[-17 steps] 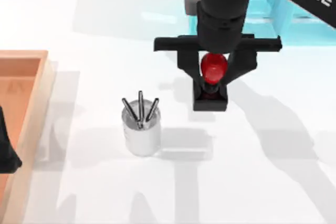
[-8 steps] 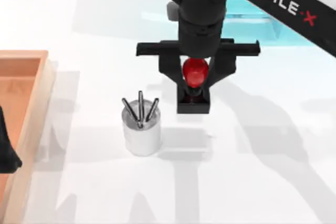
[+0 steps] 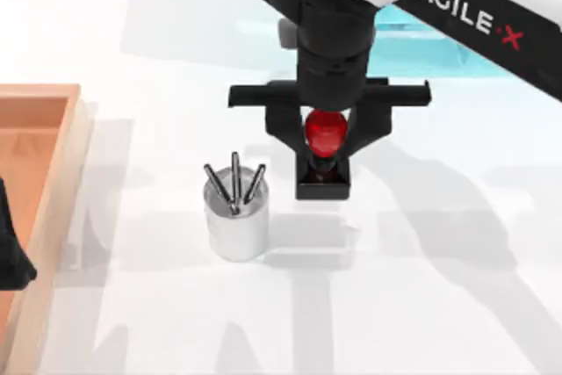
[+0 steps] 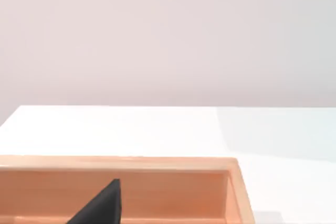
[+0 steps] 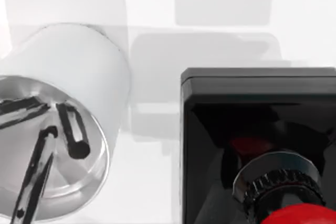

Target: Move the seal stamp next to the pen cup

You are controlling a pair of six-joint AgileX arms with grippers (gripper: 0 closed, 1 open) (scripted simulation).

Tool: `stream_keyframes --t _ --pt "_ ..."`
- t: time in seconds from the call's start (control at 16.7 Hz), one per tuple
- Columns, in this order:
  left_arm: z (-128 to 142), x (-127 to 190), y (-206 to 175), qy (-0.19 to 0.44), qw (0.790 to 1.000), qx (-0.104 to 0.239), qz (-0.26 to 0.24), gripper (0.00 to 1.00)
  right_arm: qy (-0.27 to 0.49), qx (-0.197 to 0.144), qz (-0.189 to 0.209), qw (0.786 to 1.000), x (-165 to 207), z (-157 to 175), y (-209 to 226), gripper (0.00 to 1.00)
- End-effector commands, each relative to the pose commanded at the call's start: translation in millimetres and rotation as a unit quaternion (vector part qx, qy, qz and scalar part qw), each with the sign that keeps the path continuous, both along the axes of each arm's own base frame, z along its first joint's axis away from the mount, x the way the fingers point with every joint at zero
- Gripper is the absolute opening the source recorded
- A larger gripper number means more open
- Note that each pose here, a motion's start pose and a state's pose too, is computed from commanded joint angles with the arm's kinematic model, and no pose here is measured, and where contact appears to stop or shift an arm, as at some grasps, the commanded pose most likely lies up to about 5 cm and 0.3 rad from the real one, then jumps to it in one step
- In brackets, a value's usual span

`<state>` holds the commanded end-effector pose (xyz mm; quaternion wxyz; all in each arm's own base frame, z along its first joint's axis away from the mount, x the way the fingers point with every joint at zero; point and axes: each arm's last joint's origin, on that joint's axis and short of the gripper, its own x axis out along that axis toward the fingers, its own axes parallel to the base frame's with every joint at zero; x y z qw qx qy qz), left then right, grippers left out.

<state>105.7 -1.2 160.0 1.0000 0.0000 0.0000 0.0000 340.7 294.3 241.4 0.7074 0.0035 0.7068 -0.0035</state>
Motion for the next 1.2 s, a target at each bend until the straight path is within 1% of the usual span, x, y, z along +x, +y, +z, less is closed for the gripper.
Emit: stream_keyframes --t 0.06,0.84,0.9,1.2 --pt "0.0 0.0 0.0 0.000 1.000 0.000 0.000 1.00 0.000 0.000 0.000 1.000 0.0 0.0 0.0 0.00" --pt "0.0 0.0 0.0 0.000 1.000 0.000 0.000 1.00 0.000 0.000 0.000 1.000 0.0 0.0 0.0 0.98" --pt "0.0 0.0 0.0 0.000 1.000 0.000 0.000 1.00 0.000 0.000 0.000 1.000 0.0 0.0 0.0 1.00" --pt "0.0 0.0 0.0 0.000 1.000 0.000 0.000 1.00 0.000 0.000 0.000 1.000 0.0 0.0 0.0 1.00"
